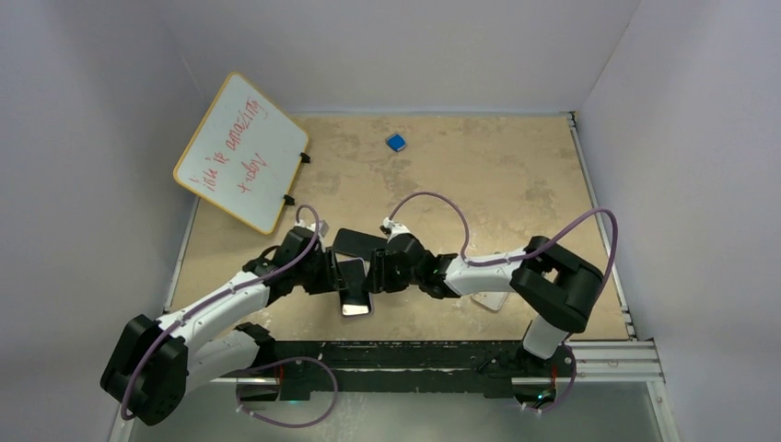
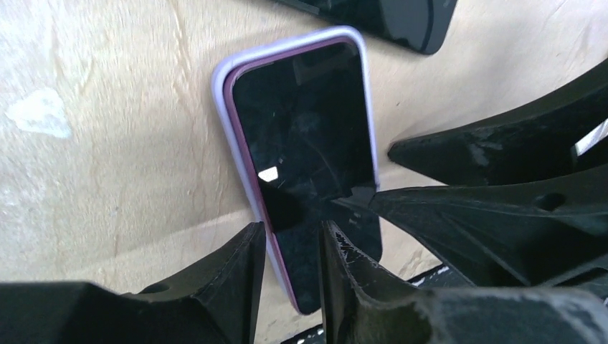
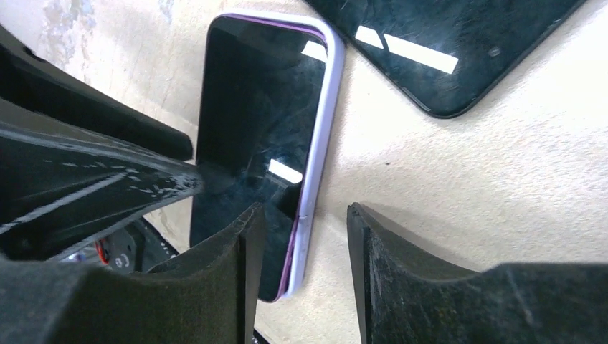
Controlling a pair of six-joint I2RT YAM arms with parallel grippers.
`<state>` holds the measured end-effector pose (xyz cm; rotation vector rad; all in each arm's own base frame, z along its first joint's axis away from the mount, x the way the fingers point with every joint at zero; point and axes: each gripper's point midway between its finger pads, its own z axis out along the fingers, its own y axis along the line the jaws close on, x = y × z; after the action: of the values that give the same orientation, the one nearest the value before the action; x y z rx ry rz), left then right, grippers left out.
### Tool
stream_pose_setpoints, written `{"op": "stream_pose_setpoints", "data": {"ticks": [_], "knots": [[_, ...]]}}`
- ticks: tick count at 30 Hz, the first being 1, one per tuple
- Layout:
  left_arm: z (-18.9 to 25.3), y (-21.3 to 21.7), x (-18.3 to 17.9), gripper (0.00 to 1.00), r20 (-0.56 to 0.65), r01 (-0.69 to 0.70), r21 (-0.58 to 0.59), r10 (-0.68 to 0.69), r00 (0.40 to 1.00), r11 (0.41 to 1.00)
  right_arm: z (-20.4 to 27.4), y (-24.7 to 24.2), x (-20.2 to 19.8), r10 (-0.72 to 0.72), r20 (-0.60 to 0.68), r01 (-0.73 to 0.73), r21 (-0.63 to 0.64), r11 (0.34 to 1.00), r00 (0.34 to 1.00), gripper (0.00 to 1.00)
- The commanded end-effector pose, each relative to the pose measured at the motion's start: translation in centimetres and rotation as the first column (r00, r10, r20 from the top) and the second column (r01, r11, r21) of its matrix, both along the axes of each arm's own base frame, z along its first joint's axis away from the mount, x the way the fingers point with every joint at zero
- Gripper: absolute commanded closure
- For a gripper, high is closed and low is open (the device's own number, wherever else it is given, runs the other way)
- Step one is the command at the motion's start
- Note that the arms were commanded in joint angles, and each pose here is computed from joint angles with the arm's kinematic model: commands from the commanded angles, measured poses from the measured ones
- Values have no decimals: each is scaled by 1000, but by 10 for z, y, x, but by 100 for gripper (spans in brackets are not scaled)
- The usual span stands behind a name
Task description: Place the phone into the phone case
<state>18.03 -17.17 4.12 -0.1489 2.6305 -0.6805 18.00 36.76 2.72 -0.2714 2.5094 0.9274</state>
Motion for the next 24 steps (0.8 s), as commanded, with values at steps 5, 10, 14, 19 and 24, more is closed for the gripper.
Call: {"op": "stream_pose_setpoints", "data": {"ticks": [5,10,14,19,24], "knots": [[-18,-5,-19,77,-69,19,-50,-22,997,999,-8,16,-32,20,-94,-16,40,999,995,46],[-20,-10,-24,88,-79,31,-90,-38,996,995,8,32,-40,31,-136,0,217,976,990,45],[-16,-18,-28,92,-78,37,-158,-50,996,987,41,42,-40,50,-105,-7,371,929,993,45],[-14,-25,-31,93,-95,39,-203,-60,994,978,84,45,-41,60,-65,-15,541,841,996,45],[-11,-26,-30,86,-91,36,-215,-57,994,976,99,36,-39,28,-41,3,602,799,999,44]]}}
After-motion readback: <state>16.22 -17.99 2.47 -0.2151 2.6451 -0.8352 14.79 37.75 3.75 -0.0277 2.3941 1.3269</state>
